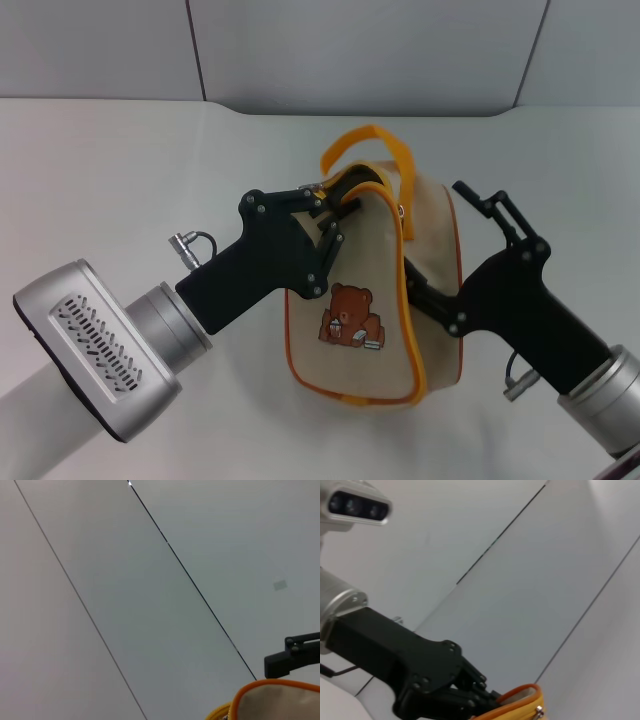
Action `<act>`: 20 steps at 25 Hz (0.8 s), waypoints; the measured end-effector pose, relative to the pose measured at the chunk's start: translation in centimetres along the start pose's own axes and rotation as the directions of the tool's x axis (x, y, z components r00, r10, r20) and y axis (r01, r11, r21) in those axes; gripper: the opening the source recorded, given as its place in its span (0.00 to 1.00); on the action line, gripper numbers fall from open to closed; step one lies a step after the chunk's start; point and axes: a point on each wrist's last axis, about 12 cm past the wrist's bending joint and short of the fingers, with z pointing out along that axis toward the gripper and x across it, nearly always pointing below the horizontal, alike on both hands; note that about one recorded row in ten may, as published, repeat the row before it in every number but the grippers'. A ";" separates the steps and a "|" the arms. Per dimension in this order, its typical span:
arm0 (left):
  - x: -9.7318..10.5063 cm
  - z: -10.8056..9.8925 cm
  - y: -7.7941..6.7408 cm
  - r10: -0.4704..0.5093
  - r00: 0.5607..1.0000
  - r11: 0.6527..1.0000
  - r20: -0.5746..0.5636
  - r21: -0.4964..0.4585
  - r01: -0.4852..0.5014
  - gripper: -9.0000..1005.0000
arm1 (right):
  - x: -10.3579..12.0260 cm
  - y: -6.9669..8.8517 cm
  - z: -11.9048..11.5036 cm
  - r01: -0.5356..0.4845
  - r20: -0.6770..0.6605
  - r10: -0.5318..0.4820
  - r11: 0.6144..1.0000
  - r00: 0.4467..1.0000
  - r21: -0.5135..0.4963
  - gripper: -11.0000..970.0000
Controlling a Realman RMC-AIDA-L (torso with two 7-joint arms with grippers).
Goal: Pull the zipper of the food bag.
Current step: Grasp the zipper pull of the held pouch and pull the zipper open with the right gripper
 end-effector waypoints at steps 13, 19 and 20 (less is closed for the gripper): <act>0.0 0.0 0.0 0.000 1.000 1.000 0.001 0.003 0.000 0.07 | 0.0 -0.4 0.7 -0.008 -0.003 0.008 0.999 1.000 0.042 0.88; 0.0 0.0 -0.1 -0.001 1.000 1.000 0.002 0.006 0.001 0.07 | 0.0 -0.6 0.8 -0.018 -0.007 0.019 0.998 1.000 0.057 0.87; 0.0 0.0 -0.1 -0.001 1.000 1.000 0.002 0.007 0.001 0.07 | 0.0 -0.6 0.9 -0.020 -0.007 0.020 0.998 1.000 0.059 0.87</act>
